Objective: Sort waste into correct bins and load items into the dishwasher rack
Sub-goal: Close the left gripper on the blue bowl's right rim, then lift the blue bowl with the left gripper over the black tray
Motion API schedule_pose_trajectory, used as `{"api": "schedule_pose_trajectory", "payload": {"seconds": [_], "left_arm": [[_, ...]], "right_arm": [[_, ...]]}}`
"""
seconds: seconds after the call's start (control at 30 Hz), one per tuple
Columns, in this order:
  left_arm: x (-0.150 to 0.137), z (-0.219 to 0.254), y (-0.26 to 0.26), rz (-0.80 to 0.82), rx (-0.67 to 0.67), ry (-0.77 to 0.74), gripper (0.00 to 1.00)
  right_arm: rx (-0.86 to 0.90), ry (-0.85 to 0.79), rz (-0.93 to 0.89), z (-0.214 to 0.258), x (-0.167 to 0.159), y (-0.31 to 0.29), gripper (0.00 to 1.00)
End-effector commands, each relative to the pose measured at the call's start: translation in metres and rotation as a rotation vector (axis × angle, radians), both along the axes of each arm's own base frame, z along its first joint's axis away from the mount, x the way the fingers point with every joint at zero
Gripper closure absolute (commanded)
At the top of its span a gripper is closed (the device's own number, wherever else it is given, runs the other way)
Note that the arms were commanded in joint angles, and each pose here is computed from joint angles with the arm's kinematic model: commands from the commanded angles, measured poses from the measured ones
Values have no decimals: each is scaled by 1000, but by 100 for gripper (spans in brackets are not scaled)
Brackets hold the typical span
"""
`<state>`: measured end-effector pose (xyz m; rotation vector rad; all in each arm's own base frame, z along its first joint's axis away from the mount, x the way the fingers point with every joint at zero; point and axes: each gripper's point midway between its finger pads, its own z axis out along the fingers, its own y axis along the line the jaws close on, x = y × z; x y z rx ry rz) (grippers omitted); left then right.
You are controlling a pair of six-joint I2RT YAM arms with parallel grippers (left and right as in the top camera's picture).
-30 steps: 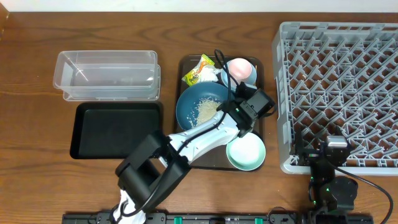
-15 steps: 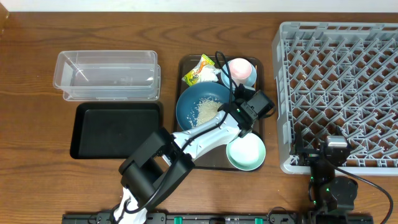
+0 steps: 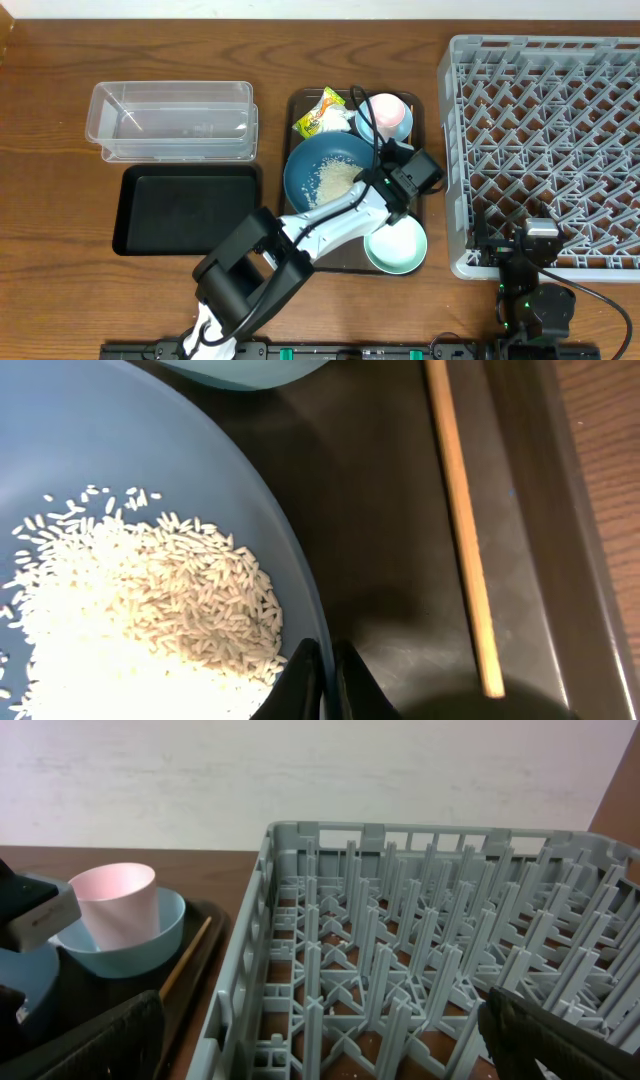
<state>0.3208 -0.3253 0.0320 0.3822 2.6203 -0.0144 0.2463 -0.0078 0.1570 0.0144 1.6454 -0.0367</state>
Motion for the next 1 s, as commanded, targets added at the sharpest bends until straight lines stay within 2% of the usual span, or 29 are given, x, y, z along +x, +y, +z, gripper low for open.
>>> {"api": "schedule_pose_trajectory", "payload": {"seconds": [0.0,0.33,0.67,0.97], "left_arm": [[6,27,-7,-2,-43,-46,94],[1,64,14,22,-12,-86,94],[-15,127,35,33,-71,-129,94],[-22,167,77,135,-137,-118,94]], "right_arm": [[-9,2,-13,-1,0,-3,1],[-9,1,-13,-1,0,-3,1],[-9,2,-13,-1,0,-3,1],[-9,2,-13,-1,0,-3,1]]}}
